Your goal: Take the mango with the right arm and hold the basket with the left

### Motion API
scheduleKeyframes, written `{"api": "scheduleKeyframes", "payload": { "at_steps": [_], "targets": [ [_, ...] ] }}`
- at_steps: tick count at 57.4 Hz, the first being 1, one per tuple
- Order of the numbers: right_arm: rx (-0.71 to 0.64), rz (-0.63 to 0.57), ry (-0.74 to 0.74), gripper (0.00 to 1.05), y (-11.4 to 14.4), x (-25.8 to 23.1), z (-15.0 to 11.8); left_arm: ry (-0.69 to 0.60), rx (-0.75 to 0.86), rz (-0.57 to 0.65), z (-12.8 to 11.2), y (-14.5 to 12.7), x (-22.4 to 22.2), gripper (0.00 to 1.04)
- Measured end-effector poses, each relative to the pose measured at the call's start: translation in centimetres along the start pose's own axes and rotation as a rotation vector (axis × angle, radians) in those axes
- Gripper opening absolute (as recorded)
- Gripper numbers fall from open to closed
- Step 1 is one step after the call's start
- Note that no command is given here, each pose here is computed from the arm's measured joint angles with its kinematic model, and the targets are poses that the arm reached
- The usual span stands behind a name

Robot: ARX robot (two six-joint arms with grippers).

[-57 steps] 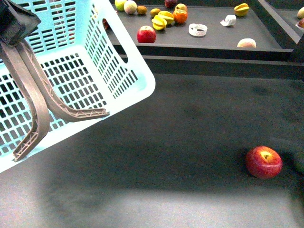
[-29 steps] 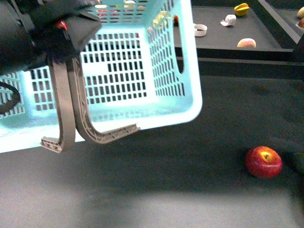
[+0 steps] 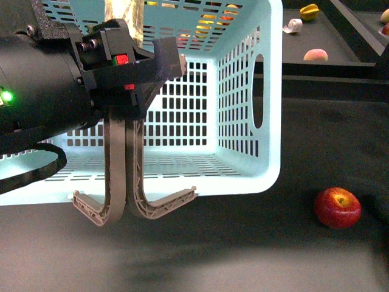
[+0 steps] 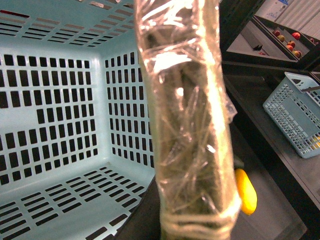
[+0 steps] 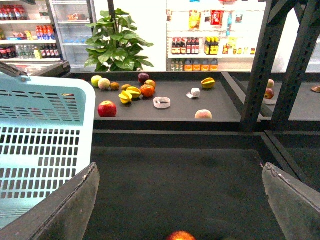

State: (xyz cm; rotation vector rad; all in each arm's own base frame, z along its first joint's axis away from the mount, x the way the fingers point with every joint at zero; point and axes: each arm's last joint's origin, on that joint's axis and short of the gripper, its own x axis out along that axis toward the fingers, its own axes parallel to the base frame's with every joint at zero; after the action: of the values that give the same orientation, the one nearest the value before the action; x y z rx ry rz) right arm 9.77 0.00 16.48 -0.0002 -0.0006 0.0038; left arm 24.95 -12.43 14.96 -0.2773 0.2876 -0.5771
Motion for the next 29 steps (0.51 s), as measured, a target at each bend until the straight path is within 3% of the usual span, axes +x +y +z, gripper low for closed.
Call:
{"api": "scheduleKeyframes", "payload": {
  "at_steps": [29],
  "targets": [
    [0.0,0.0,0.0,0.97,0.0,0.0,0.0,0.02,0.03,-0.027,-0.2,-1.4,-0.5,0.08]
  ]
}}
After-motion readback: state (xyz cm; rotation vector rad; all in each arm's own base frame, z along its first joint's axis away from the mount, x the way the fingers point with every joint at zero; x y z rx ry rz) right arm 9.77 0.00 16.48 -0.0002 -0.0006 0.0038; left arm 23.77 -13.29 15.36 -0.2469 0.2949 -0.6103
